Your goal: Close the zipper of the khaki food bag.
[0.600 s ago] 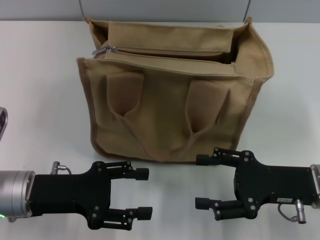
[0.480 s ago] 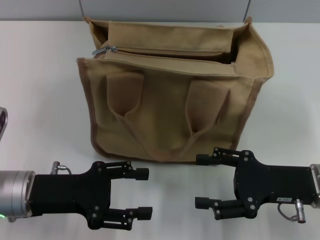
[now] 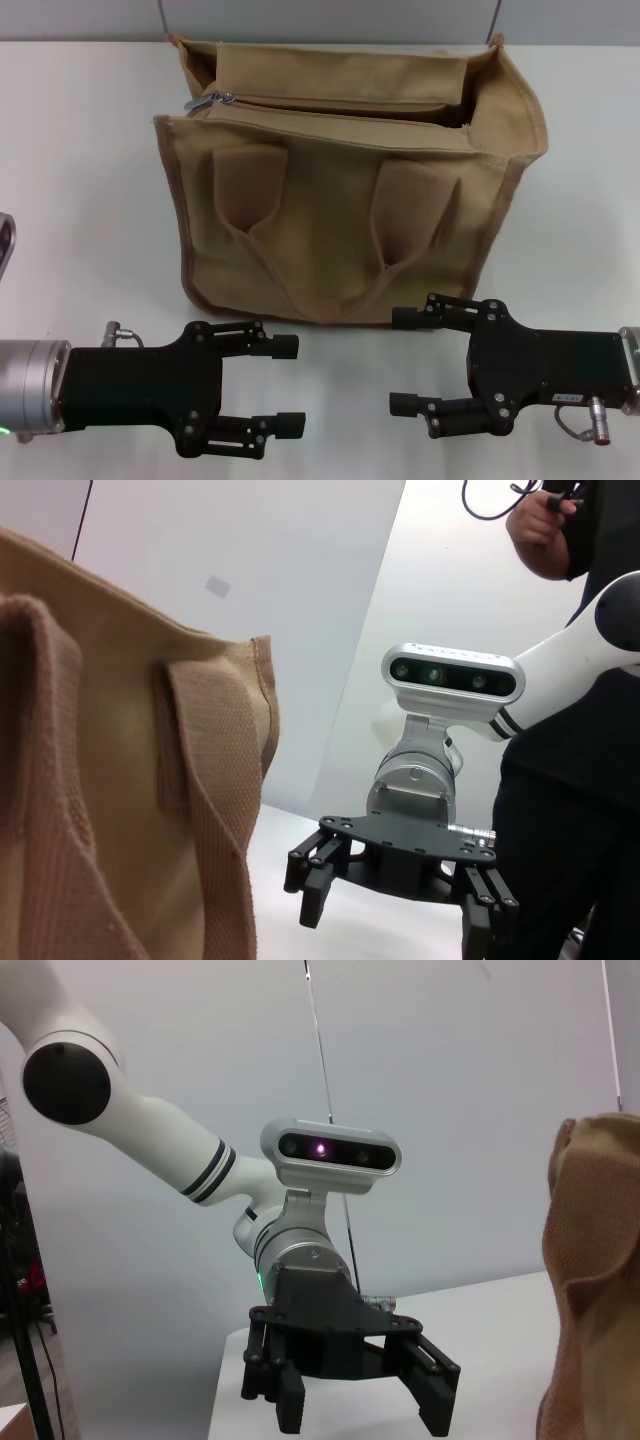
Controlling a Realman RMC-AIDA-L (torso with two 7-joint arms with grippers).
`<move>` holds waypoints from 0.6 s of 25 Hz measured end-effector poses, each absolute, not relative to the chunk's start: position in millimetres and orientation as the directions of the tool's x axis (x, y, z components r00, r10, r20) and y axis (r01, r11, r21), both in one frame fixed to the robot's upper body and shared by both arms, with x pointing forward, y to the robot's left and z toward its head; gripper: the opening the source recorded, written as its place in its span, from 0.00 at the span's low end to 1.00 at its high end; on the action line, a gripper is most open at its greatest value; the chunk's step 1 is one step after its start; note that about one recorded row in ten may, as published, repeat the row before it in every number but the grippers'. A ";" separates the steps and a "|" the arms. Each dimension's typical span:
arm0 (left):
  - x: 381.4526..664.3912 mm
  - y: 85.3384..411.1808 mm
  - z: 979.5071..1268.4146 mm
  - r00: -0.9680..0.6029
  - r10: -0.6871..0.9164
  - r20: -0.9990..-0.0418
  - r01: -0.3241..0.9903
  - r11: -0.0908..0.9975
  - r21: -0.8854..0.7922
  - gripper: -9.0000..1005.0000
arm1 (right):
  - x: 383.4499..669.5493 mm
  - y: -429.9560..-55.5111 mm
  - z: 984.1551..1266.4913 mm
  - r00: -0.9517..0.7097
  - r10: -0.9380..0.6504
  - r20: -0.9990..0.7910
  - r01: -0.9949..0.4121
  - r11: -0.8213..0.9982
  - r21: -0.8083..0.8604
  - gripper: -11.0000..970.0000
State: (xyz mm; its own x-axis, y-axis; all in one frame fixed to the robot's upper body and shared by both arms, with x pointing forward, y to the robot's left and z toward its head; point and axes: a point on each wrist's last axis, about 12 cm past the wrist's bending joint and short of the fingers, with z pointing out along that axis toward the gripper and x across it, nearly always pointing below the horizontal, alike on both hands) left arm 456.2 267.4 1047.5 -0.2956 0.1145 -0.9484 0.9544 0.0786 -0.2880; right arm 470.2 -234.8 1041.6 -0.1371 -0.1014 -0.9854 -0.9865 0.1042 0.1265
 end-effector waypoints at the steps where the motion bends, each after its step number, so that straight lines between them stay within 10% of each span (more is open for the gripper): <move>1: 456.1 267.5 1047.5 -0.296 0.114 -0.948 0.954 0.079 -0.288 0.78 | 470.3 -234.8 1041.5 -0.137 -0.102 -0.985 -0.986 0.105 0.127 0.86; 15: 457.1 266.1 1064.7 -0.228 -0.068 -0.971 0.969 0.082 -0.234 0.78 | 469.4 -234.9 1038.9 -0.147 -0.108 -0.983 -0.984 0.117 0.134 0.86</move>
